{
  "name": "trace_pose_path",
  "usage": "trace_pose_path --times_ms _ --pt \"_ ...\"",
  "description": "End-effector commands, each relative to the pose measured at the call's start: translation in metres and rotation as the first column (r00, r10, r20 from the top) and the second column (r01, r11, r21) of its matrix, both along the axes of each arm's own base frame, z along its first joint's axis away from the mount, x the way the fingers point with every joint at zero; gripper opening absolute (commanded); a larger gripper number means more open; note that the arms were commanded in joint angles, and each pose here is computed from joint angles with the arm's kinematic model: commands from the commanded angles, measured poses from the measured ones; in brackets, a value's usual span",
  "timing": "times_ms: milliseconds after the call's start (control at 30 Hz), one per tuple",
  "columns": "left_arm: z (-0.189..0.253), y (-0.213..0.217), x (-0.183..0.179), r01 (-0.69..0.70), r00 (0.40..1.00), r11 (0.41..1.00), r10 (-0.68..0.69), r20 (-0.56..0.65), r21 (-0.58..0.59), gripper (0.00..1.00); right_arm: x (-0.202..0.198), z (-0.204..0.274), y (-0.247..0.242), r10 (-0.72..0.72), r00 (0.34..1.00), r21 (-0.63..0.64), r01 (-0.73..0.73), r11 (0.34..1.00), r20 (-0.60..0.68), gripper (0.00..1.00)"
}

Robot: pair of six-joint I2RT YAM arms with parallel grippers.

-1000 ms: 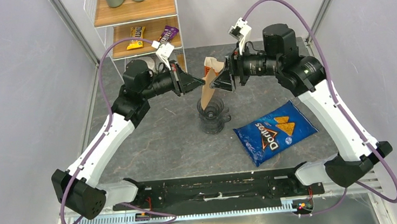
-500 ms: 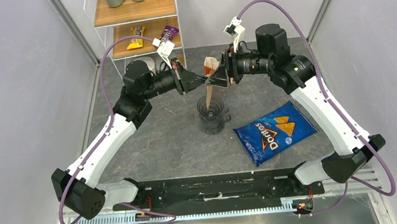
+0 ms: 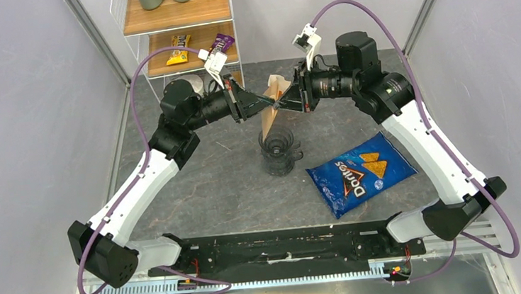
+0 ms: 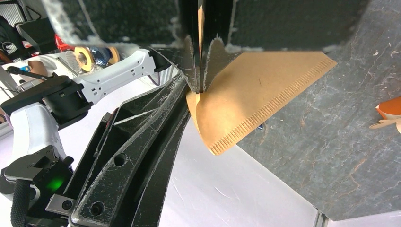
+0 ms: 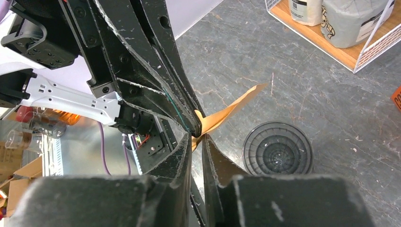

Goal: Place the coffee filter in the dripper

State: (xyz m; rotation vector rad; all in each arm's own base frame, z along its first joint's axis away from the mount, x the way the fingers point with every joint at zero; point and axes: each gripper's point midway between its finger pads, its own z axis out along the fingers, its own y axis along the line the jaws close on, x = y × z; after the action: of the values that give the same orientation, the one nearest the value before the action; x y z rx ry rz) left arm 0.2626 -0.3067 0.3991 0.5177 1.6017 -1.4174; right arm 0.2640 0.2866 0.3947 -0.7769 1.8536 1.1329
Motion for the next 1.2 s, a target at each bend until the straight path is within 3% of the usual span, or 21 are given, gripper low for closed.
trace_pose_path --times_ms 0,233,733,833,933,1067,1167 --pt "0.014 0.001 -0.005 -0.002 0.999 0.999 0.004 0.037 -0.033 0.02 0.0 0.005 -0.007 -0.03 0.999 -0.013 0.03 0.999 0.044 0.15" --pt "0.014 0.003 -0.004 -0.012 0.999 0.999 0.013 0.038 -0.029 0.02 0.002 0.001 -0.014 -0.069 0.996 -0.035 0.07 0.997 0.048 0.0" --pt "0.014 0.001 -0.007 0.011 0.999 1.0 -0.01 0.034 -0.022 0.02 0.006 -0.002 -0.018 -0.095 0.993 -0.056 0.099 0.993 0.067 0.0" --pt "0.013 -0.003 -0.009 0.031 0.999 1.0 -0.031 0.033 0.001 0.23 0.006 -0.004 -0.016 -0.088 0.994 -0.057 0.091 0.994 0.057 0.0" --pt "0.015 -0.005 -0.012 0.042 0.998 0.999 -0.042 0.044 0.003 0.36 0.007 -0.005 -0.015 -0.082 0.995 -0.057 0.085 0.995 0.053 0.0" --pt "0.011 -0.007 -0.011 0.038 0.999 0.999 -0.039 0.034 0.015 0.42 0.005 -0.004 -0.013 -0.063 0.996 -0.051 0.066 0.997 0.056 0.0" --pt "0.006 -0.009 -0.007 0.023 1.0 0.999 -0.024 0.021 0.035 0.4 0.002 -0.003 -0.011 -0.042 0.997 -0.046 0.045 0.998 0.057 0.0"
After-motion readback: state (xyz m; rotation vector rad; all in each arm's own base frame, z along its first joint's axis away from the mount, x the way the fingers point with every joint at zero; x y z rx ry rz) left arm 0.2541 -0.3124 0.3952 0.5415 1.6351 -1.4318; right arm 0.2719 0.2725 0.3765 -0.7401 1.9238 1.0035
